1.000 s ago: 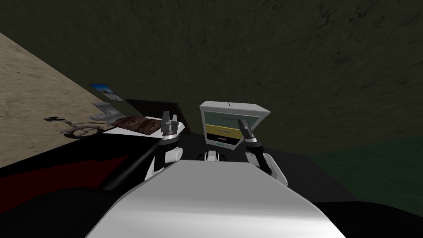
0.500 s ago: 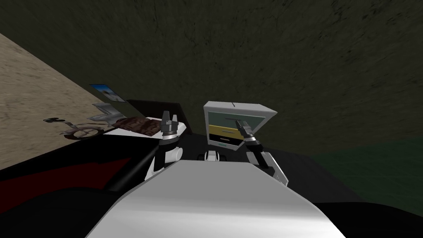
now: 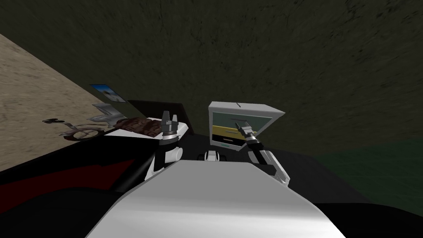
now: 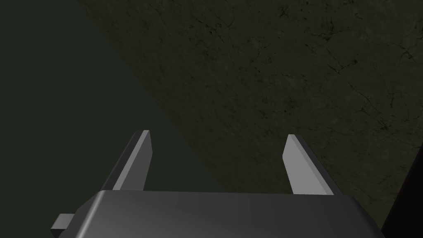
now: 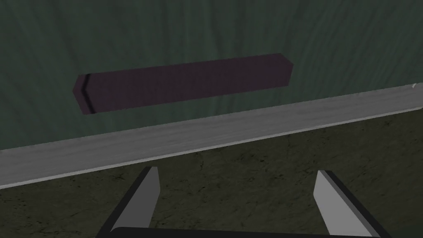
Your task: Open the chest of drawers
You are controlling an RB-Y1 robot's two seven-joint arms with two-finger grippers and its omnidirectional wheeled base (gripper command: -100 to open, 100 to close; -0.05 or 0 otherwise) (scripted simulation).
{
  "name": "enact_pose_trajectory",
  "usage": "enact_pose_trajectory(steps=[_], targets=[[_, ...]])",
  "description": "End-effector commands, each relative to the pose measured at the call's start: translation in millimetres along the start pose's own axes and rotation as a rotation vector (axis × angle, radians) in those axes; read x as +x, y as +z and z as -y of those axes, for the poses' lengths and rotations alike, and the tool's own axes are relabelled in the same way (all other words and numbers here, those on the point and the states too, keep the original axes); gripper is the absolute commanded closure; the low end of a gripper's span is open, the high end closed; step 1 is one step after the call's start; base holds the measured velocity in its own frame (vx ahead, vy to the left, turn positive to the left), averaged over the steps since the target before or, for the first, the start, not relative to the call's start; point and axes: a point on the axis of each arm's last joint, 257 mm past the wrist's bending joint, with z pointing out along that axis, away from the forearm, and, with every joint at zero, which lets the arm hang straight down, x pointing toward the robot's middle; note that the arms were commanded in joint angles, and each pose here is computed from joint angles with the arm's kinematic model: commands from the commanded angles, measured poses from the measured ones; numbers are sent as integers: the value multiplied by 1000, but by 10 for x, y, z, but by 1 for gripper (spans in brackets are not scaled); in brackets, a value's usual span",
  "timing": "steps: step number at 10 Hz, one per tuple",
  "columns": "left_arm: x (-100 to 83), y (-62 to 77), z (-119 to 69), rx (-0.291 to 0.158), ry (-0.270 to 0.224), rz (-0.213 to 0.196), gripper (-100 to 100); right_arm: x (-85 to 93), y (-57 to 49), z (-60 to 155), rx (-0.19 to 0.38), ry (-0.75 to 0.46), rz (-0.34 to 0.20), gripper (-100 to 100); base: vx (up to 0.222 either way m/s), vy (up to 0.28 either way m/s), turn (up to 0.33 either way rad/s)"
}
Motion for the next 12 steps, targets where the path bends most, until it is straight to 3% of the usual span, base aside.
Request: enact_pose_trajectory(steps=[1, 4, 5, 7, 8, 12], targets=[[0, 0, 0, 0, 0, 0, 0, 135, 9, 163, 26, -143, -52, -100, 33, 116, -7], [0, 0, 0, 0, 0, 0, 0, 355, 8, 515, 68, -380, -142, -100, 19, 129, -7], [0, 0, 0, 0, 0, 0, 0, 357, 8, 514, 67, -394, -143, -100, 25, 111, -8], [0, 0, 0, 0, 0, 0, 0, 459, -2, 762, 92, -548, -198, -100, 31, 120, -6], [0, 0, 0, 0, 0, 0, 0, 460, -2, 762, 92, -553, -198, -100, 22, 102, -8], [0, 0, 0, 0, 0, 0, 0, 553, -30, 1228, 137, -835, -290, -100, 26, 114, -8]])
